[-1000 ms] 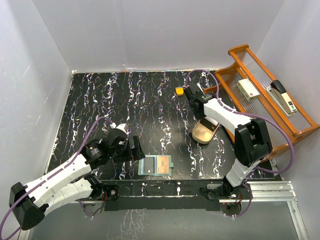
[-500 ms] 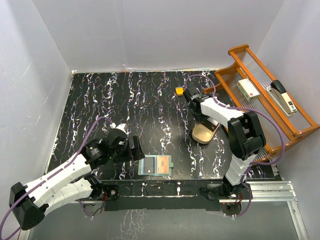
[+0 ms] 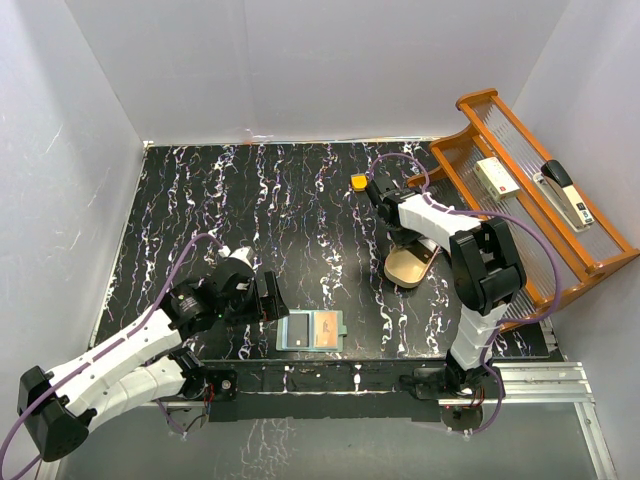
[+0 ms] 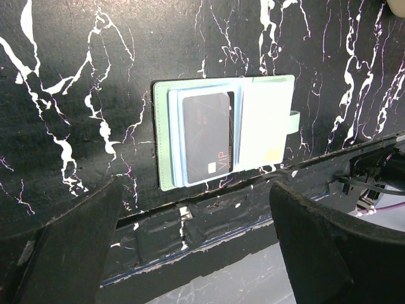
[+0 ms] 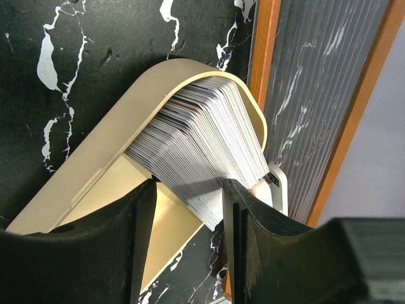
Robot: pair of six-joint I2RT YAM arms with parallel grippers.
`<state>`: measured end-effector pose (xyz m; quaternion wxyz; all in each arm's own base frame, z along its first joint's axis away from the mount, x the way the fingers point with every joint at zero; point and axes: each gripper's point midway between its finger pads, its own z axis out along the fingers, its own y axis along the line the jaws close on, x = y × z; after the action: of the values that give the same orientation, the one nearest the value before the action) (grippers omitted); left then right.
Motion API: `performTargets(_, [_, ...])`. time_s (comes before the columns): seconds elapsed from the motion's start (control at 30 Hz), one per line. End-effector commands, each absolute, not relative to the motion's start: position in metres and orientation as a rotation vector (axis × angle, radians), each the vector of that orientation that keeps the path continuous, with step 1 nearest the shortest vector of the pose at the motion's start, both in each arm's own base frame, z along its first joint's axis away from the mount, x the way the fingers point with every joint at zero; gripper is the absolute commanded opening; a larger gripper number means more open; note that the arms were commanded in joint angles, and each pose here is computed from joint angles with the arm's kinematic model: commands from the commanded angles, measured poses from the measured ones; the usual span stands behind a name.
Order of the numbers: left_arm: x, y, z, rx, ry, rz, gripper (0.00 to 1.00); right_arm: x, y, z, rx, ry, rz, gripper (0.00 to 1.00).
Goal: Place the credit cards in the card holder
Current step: Pick up the credit card from the storage box.
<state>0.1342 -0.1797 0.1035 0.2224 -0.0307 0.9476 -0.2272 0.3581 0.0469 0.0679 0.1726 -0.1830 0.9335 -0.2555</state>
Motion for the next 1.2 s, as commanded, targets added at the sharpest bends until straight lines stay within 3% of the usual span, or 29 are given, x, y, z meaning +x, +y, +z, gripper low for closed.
performTargets(0.0, [0.135, -0.179, 0.105, -0.088, 2.611, -0.619, 0.99, 0.379, 0.045, 0.100, -0.447, 2.546, -0.738, 0.42])
performTargets(0.73, [0.134, -0.182, 0.102, -0.109, 2.620, -0.642, 0.99, 0.380, 0.047, 0.115, -0.443, 2.525, -0.705, 0.31])
performTargets(1.17, [0.132, -0.184, 0.099, -0.100, 2.633, -0.651, 0.98, 0.371, 0.053, 0.115, -0.434, 2.560, -0.635, 0.15])
